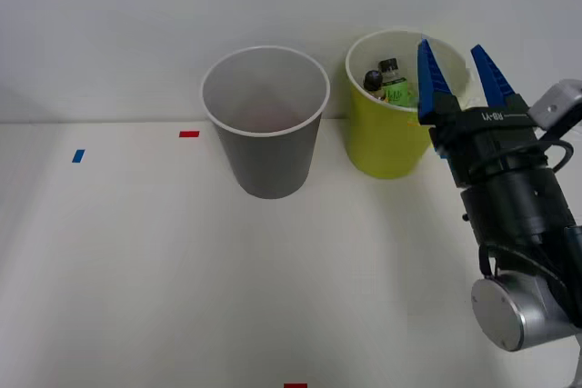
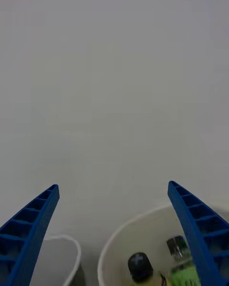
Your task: Put cans in the gray bin, plastic bottles in the light green bin
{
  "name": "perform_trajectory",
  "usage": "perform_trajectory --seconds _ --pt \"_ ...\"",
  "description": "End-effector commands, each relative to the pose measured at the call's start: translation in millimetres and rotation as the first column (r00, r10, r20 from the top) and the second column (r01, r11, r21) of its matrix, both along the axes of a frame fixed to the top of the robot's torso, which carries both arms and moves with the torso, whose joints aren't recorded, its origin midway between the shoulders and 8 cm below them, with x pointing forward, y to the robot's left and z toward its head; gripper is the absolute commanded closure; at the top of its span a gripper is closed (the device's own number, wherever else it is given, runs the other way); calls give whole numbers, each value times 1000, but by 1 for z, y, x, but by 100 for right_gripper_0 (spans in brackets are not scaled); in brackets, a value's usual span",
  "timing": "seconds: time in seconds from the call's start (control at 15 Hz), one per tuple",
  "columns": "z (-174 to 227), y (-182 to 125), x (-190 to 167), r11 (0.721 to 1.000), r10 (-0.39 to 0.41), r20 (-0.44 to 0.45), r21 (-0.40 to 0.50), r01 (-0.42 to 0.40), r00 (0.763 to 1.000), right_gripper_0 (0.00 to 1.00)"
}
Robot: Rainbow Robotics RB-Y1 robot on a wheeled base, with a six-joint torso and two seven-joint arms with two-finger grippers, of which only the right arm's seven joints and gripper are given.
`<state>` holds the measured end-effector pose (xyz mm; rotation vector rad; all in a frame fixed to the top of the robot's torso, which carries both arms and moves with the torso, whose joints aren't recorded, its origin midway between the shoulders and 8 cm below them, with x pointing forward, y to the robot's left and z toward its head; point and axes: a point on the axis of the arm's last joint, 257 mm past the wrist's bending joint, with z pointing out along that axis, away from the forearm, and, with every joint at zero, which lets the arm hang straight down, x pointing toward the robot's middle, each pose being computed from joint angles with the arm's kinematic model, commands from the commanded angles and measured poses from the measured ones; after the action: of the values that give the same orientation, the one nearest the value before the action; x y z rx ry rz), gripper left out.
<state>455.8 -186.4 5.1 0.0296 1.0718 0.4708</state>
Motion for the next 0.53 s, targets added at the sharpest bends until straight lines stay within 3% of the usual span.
perform_trajectory --seconds 0.07,0.53 --pt "-32 -16 -26 999 -39 -40 -23 38 998 23" --pt "-97 -33 -71 992 -109 -127 -82 99 986 23"
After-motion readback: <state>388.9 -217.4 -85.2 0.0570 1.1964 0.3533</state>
